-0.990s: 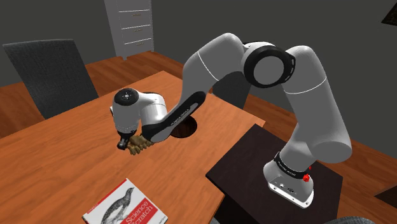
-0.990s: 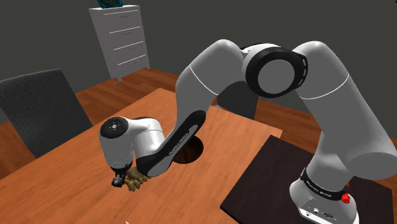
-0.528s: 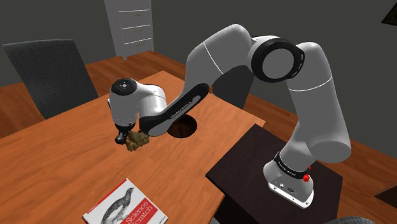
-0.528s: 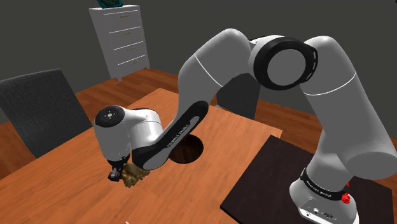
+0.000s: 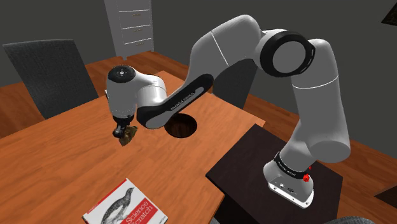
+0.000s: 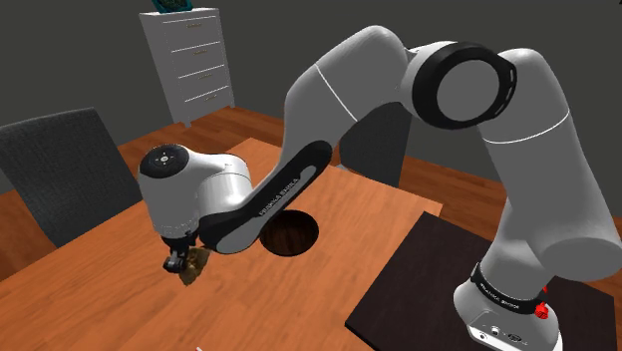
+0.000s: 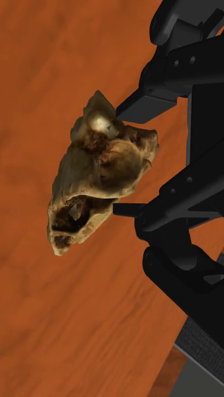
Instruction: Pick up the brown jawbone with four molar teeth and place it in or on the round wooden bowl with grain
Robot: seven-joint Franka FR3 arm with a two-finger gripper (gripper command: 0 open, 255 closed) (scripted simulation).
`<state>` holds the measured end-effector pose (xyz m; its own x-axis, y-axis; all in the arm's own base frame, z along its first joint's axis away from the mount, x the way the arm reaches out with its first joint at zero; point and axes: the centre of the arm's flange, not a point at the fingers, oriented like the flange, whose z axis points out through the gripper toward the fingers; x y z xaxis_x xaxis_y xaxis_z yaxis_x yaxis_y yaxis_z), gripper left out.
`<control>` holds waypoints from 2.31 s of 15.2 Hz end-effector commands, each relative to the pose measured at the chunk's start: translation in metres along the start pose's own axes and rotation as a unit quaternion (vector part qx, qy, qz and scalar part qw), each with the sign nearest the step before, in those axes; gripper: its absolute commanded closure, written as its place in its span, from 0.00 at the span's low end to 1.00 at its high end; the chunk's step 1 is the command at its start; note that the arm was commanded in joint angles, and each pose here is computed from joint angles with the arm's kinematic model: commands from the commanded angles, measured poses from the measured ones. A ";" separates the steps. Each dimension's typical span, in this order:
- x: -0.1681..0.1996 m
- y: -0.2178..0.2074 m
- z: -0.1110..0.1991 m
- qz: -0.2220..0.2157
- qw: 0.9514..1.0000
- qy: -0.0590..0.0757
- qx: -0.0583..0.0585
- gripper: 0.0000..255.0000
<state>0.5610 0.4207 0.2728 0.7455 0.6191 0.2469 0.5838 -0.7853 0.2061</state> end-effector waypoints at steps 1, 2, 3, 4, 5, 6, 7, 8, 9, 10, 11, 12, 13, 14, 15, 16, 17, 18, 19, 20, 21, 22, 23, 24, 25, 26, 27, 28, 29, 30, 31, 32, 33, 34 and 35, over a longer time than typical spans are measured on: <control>0.003 0.002 -0.010 0.000 1.000 0.000 0.000 1.00; 0.005 0.003 -0.015 0.000 1.000 0.000 0.000 1.00; 0.006 0.005 -0.020 0.000 1.000 0.000 0.000 1.00; 0.007 0.006 -0.025 0.000 1.000 0.000 0.000 1.00; 0.008 0.006 -0.028 0.000 1.000 0.000 0.000 1.00; -0.002 0.015 -0.030 0.000 1.000 0.000 0.000 1.00; -0.011 0.024 -0.033 0.000 1.000 0.000 0.000 1.00; -0.021 0.033 -0.035 0.000 1.000 0.000 0.000 1.00; -0.030 0.042 -0.037 0.000 1.000 0.000 0.000 1.00; -0.040 0.051 -0.040 0.000 1.000 0.000 0.000 1.00; -0.049 0.059 -0.042 0.000 1.000 0.000 0.000 1.00; -0.059 0.068 -0.044 0.000 1.000 0.000 0.000 1.00; -0.068 0.077 -0.046 0.000 1.000 0.000 0.000 1.00; -0.078 0.086 -0.049 0.000 1.000 0.000 0.000 1.00; -0.087 0.095 -0.051 0.000 1.000 0.000 0.000 1.00; -0.097 0.104 -0.053 0.000 1.000 0.000 0.000 1.00; -0.106 0.113 -0.056 0.000 1.000 0.000 0.000 1.00; -0.116 0.121 -0.058 0.000 1.000 0.000 0.000 1.00; -0.125 0.130 -0.060 0.000 1.000 0.000 0.000 1.00; -0.135 0.139 -0.063 0.000 1.000 0.000 0.000 1.00; -0.144 0.148 -0.065 0.000 1.000 0.000 0.000 1.00; -0.156 0.159 -0.068 0.000 1.000 0.000 0.000 1.00; -0.157 0.158 -0.063 0.000 1.000 0.000 0.000 1.00; -0.158 0.157 -0.058 0.000 1.000 0.000 0.000 1.00; -0.160 0.156 -0.053 0.000 1.000 0.000 0.000 1.00; -0.161 0.154 -0.048 0.000 1.000 0.000 0.000 1.00; -0.162 0.153 -0.043 0.000 1.000 0.000 0.000 1.00; -0.164 0.152 -0.038 0.000 1.000 0.000 0.000 1.00; -0.165 0.151 -0.033 0.000 1.000 0.000 0.000 1.00; -0.166 0.150 -0.028 0.000 1.000 0.000 0.000 1.00; -0.167 0.149 -0.023 0.000 1.000 0.000 0.000 1.00; -0.169 0.148 -0.018 0.000 1.000 0.000 0.000 1.00; -0.170 0.147 -0.013 0.000 1.000 0.000 0.000 1.00; -0.171 0.146 -0.008 0.000 1.000 0.000 0.000 1.00; -0.173 0.145 -0.003 0.000 1.000 0.000 0.000 1.00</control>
<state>0.5171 0.2001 0.2684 0.7457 0.6187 0.2473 0.5833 -0.7856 0.2064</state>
